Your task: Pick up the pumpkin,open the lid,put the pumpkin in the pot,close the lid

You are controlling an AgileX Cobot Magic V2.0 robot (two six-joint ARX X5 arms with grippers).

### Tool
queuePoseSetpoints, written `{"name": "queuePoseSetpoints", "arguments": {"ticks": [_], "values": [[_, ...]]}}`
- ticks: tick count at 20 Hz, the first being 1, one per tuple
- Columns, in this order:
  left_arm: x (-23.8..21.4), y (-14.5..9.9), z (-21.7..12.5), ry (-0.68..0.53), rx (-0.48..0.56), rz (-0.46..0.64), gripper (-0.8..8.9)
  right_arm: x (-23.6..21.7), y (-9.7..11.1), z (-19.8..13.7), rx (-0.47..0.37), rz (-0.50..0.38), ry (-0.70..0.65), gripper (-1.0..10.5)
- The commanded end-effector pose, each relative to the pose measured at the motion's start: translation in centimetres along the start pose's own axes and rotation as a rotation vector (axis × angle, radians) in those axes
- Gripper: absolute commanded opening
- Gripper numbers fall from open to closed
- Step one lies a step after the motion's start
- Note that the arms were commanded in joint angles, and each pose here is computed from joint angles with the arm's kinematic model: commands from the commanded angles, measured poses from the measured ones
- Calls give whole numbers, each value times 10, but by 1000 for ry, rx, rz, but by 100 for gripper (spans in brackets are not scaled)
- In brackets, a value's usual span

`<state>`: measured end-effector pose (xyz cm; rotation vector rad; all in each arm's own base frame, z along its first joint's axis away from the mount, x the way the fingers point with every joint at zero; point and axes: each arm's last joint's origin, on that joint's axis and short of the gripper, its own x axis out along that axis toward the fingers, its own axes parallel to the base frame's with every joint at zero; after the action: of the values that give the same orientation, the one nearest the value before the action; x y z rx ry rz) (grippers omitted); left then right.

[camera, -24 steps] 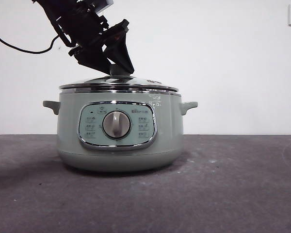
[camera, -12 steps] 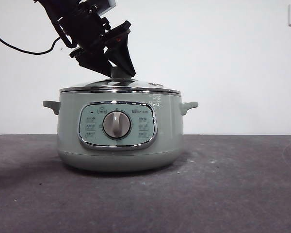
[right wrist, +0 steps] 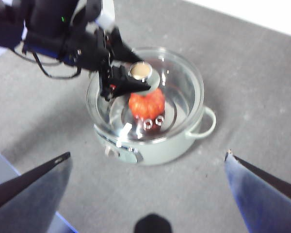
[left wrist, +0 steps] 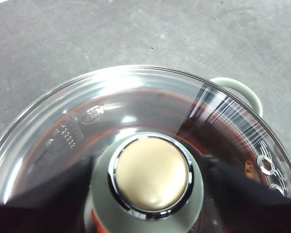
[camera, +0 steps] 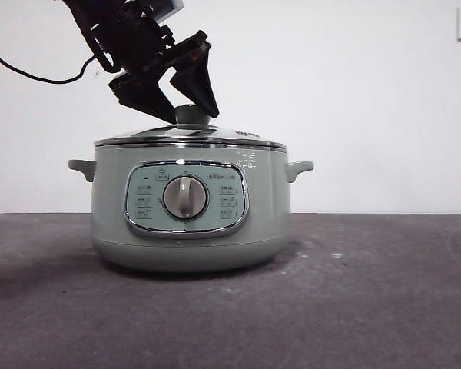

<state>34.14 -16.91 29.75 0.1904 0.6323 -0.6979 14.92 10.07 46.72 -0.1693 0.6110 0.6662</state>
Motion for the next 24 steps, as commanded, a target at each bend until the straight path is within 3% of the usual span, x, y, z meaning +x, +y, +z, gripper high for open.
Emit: {"name": "queuePoseSetpoints", "arguments": {"ticks": [1,8,13,14,15,16,18,19,24], "values": [[-9,-3,5,-21,8,1,512,0,0,-2,-4,3,16,628],[-78,-19,11,-24,8,-7,511,0,1,-10,6,20,105,626],[-149,-41,-3,43,-15,-129,497,-2,7,-15,10,232,150,583],[-160,-45,-6,48,-19,-155,473,-2,8,-16,11,253,156,533],[-171,-49,-10,53,-22,-180,385,-2,8,-16,11,271,160,480],[-181,-52,-13,56,-24,-199,264,-2,8,-16,12,270,162,415],[-196,-57,-18,55,-24,-205,-26,-2,8,-17,14,269,172,165],[-201,-58,-19,49,-23,-210,-6,-2,8,-18,7,270,175,6],[-209,-61,-21,32,-20,-245,-4,-2,8,-18,-7,268,171,2]]}}
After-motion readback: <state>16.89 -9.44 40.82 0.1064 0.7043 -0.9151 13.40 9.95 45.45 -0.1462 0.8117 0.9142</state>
